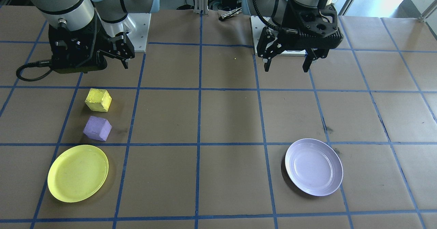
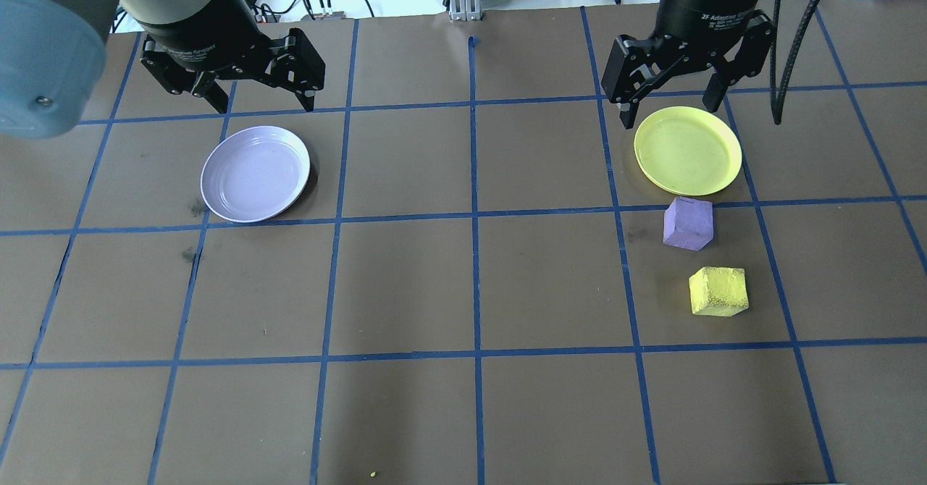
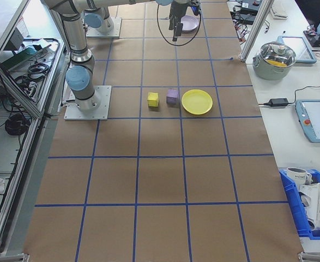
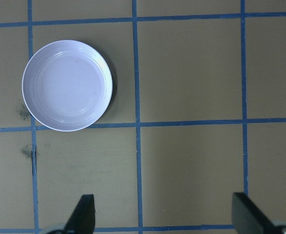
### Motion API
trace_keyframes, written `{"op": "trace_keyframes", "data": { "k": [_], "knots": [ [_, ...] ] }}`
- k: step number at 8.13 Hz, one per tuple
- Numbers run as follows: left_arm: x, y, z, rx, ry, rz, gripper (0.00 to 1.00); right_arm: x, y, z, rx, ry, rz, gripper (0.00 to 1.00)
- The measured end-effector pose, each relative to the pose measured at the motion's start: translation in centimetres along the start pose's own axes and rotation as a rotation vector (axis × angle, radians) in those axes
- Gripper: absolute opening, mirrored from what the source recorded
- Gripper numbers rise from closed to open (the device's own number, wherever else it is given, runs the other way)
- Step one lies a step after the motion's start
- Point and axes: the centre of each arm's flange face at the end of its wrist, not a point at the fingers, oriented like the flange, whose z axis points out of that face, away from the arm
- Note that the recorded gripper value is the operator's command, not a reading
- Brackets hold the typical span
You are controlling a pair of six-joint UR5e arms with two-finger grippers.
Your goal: Sort blocks by color into plates
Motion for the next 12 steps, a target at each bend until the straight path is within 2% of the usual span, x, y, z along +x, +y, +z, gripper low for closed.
{"op": "trace_keyframes", "data": {
  "k": [6, 8, 11, 12],
  "knots": [
    [0.0, 0.0, 0.7, -0.013, -0.001, 0.001, 1.0, 0.0, 0.1, 0.3, -0.007, 0.0, -0.001, 1.0],
    [0.1, -0.4, 1.2, -0.013, 0.001, 0.0, 1.0, 0.2, 0.1, 0.7, -0.018, 0.0, 0.0, 1.0],
    [0.1, -0.6, 1.3, -0.004, 0.0, 0.001, 1.0, 2.3, 1.0, 3.6, -0.095, 0.048, 0.024, 1.0],
    [0.1, -0.7, 1.4, -0.004, -0.001, 0.001, 1.0, 4.2, 1.3, 5.1, -0.126, 0.05, 0.06, 1.0]
  ]
}}
